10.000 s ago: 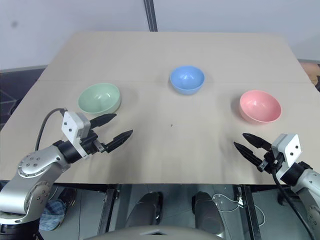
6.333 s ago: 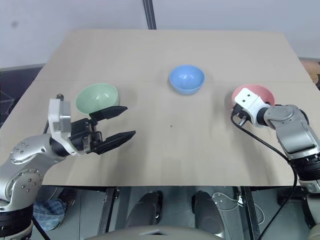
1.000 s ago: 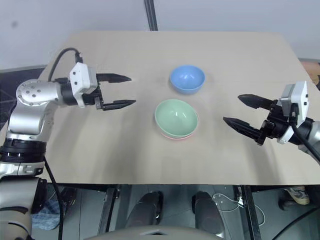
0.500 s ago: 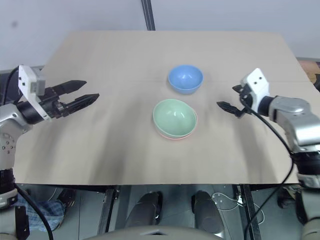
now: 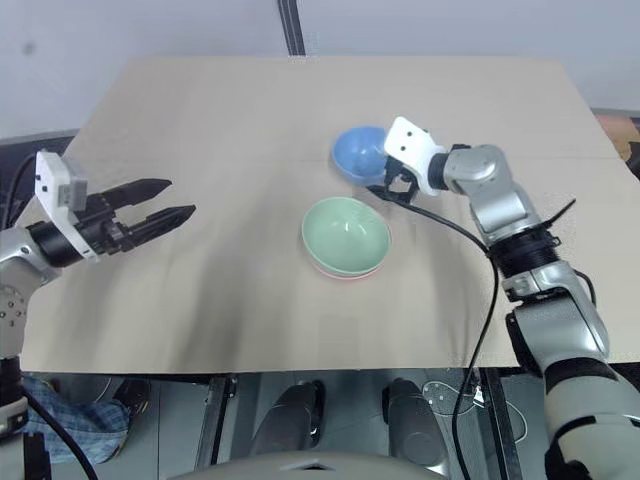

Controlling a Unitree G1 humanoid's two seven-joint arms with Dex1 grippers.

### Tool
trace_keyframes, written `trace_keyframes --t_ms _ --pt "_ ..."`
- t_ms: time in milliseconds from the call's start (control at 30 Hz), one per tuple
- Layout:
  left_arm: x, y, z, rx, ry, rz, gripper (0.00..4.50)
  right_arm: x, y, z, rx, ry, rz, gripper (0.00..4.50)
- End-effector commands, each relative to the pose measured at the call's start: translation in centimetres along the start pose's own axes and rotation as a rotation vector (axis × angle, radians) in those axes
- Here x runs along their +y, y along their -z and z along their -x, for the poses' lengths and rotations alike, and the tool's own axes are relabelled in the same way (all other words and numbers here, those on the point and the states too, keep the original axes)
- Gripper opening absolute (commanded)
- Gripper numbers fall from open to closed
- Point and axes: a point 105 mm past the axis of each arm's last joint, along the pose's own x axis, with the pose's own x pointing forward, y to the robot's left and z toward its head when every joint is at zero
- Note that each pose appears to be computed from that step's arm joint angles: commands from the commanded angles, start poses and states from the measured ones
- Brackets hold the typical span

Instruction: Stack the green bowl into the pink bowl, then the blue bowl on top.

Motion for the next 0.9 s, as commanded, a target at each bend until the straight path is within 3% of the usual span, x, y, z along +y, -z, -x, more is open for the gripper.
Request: trace_keyframes --t_ms 33,200,300,500,567,767,900 --pt "-0.3 -1.5 0.2 -0.043 0.010 -0.052 3.61 -0.6 -1.0 -0.9 -0.004 0.005 0.043 4.50" --pt "-1.1 -1.2 0.0 -0.046 0.032 -0.041 3.61 -1.2 0.1 -2.3 0.076 0.036 0.008 4.50" --pt "-1.4 -1.2 0.0 -0.045 0.038 -0.043 3.68 -1.0 0.2 -2.8 0.083 0.029 0.012 3.73" --pt "-1.7 -1.6 -0.3 -0.048 0.053 -0.058 3.68 -0.4 -0.2 -3.2 0.070 -0.007 0.031 0.75" --pt "-1.6 -1.6 -0.4 -0.040 0.052 -0.082 3.68 -0.4 -0.3 -3.2 0.066 -0.008 0.042 0.03" --pt "-1.8 -1.9 -0.8 -0.052 0.071 -0.083 3.68 0.0 -1.2 -3.1 0.037 -0.030 0.056 0.03" --pt "-1.9 -2.1 -1.0 -0.060 0.082 -0.087 3.68 0.2 -3.5 -1.3 -0.040 -0.073 0.097 0.03"
